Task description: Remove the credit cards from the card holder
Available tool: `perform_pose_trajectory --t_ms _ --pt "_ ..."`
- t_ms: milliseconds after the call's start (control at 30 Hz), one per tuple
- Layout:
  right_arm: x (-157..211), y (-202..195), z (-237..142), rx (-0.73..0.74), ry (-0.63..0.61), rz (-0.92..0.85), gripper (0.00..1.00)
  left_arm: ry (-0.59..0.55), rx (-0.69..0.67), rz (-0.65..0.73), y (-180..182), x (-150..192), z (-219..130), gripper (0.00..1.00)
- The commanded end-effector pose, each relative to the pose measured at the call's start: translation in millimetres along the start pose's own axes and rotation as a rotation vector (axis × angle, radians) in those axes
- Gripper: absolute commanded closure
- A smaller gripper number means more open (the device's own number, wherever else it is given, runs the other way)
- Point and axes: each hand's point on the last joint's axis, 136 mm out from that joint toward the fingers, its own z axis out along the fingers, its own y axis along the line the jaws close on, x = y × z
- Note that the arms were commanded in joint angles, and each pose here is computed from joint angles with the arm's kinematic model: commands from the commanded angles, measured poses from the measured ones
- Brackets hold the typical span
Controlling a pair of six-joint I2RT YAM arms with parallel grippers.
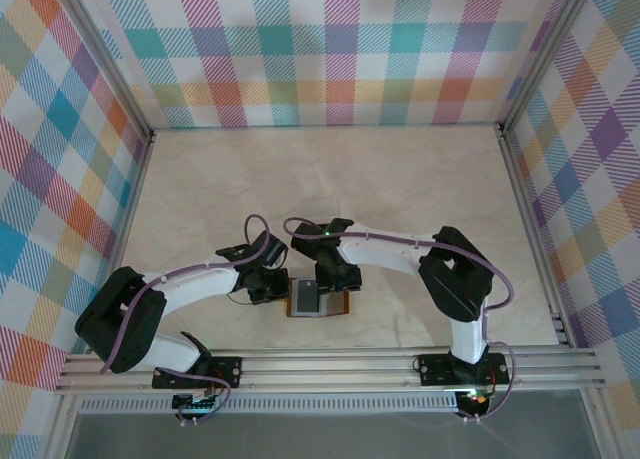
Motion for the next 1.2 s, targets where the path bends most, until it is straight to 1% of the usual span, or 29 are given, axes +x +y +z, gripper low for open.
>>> perform_pose_trajectory --t_ms 0,133,267,433,567,633,700,833,933,1067,1167 --pt "2.4 -12.2 -11.3 0.040 -0.017 -0.015 0.50 0.016 -0.034 0.009 4.1 1.0 -6.0 0.90" --pt "0.1 -15.5 -18.2 0.045 -0.038 -0.017 0.51 0.007 -0.019 0.012 -1.3 -2.0 -11.6 0.90" --pt "0.1 -7.6 -27.6 -0.038 -0.059 -0.015 0.53 0.000 0.003 0.016 -8.8 -4.8 -17.2 0.90" --pt "1.8 14.2 -35.7 -0.243 -0.060 0.010 0.57 -0.007 0.047 0.015 -20.5 -7.7 -24.0 0.91" --pt "1.8 35.0 -40.3 -0.462 -0.050 0.039 0.61 0.004 0.114 0.006 -34.5 -7.4 -25.4 0.93" --pt "0.9 43.3 -40.1 -0.554 -0.036 0.052 0.65 0.011 0.146 0.003 -41.3 -6.7 -25.0 0.94" --pt "0.1 48.2 -37.9 -0.614 -0.026 0.058 0.70 0.019 0.171 0.003 -47.0 -6.5 -24.4 0.95" --pt "-1.1 50.6 -30.8 -0.659 -0.013 0.071 0.74 0.036 0.201 0.003 -53.9 -5.7 -20.3 0.95" --pt "-0.5 50.4 -23.0 -0.658 0.007 0.081 0.75 0.043 0.215 0.003 -57.0 -5.4 -17.8 0.96" --pt "-1.8 56.5 -20.9 -0.690 0.015 0.079 0.70 0.069 0.198 0.006 -53.9 -2.6 -9.9 0.96" --pt "-2.4 61.4 -19.3 -0.713 0.020 0.073 0.69 0.087 0.183 0.010 -50.1 0.2 -4.2 0.96"
